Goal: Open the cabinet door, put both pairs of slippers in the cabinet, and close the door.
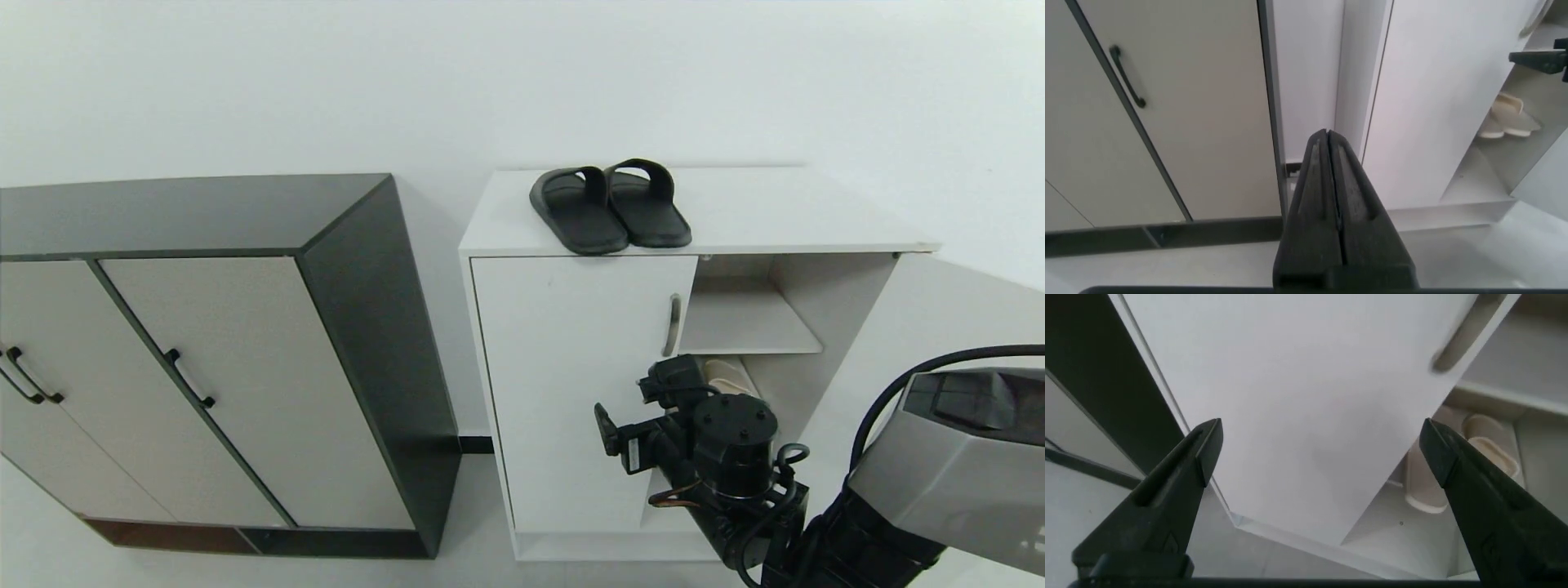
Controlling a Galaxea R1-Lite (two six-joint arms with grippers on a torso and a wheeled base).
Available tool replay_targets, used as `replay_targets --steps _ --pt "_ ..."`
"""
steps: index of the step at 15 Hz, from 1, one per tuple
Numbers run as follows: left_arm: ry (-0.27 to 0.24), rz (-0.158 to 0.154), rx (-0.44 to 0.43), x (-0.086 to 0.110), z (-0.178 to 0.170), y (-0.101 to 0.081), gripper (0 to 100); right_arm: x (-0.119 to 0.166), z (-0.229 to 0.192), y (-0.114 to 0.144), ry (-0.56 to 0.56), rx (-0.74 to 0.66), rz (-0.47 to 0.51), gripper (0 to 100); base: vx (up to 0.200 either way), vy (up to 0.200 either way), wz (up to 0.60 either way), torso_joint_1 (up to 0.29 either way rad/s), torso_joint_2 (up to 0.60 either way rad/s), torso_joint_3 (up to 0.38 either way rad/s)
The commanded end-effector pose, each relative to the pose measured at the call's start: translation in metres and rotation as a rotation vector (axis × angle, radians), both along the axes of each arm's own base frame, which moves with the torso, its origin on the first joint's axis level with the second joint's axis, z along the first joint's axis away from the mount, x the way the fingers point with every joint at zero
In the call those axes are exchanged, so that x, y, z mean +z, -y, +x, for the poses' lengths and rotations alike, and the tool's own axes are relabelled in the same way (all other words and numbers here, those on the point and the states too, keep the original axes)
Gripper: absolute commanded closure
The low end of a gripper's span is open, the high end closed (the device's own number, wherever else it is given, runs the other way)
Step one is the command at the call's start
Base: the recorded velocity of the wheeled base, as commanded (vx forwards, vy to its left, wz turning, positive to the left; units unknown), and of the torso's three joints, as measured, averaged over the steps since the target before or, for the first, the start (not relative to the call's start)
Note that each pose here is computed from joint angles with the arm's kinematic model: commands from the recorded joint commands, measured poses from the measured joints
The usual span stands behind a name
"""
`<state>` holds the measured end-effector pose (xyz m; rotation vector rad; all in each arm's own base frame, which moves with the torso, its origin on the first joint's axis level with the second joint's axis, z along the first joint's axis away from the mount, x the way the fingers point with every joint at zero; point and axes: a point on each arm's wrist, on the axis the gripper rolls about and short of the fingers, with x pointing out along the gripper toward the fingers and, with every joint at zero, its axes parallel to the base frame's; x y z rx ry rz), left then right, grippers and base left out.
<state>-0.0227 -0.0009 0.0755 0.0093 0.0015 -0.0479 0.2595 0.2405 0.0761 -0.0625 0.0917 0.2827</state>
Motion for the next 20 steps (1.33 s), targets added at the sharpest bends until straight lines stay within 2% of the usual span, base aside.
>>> replay_targets --steps 1,10,12,14,16,18,19,20 --pt "0.0 0.0 0.0 0.0 0.0 0.0 100 -0.001 0.0 0.0 -0.003 0.001 -0.003 0 0.0 0.0 0.0 0.188 -0.5 -0.305" --pt "0.0 0.0 0.0 0.0 0.0 0.0 100 -0.001 0.001 0.001 0.003 0.0 0.007 0 0.0 0.0 0.0 0.217 -0.53 -0.314" --pt "0.0 0.0 0.0 0.0 0.0 0.0 100 -0.007 0.005 0.0 0.035 -0.003 0.022 0 0.0 0.0 0.0 0.22 -0.51 -0.283" --pt "0.0 0.001 0.0 0.0 0.0 0.0 100 -0.009 0.013 0.005 0.1 -0.01 -0.006 0 0.0 0.0 0.0 0.083 -0.18 -0.112" --pt "0.0 0.001 0.0 0.0 0.0 0.0 100 0.005 0.015 0.004 0.129 -0.007 -0.011 0 0.0 0.0 0.0 0.021 -0.04 -0.021" --pt "0.001 0.008 -0.001 0.0 0.0 0.0 100 0.027 0.01 0.003 0.066 0.006 -0.052 0 0.0 0.0 0.0 0.0 0.0 0.0" --pt "0.001 0.021 -0.003 0.0 0.0 0.0 100 0.042 0.01 0.002 0.04 0.002 -0.039 0 0.0 0.0 0.0 0.0 0.0 0.0" --pt "0.0 0.021 -0.003 0.0 0.0 0.0 100 0.053 0.011 0.0 0.029 0.003 -0.02 0 0.0 0.0 0.0 0.0 0.0 0.0"
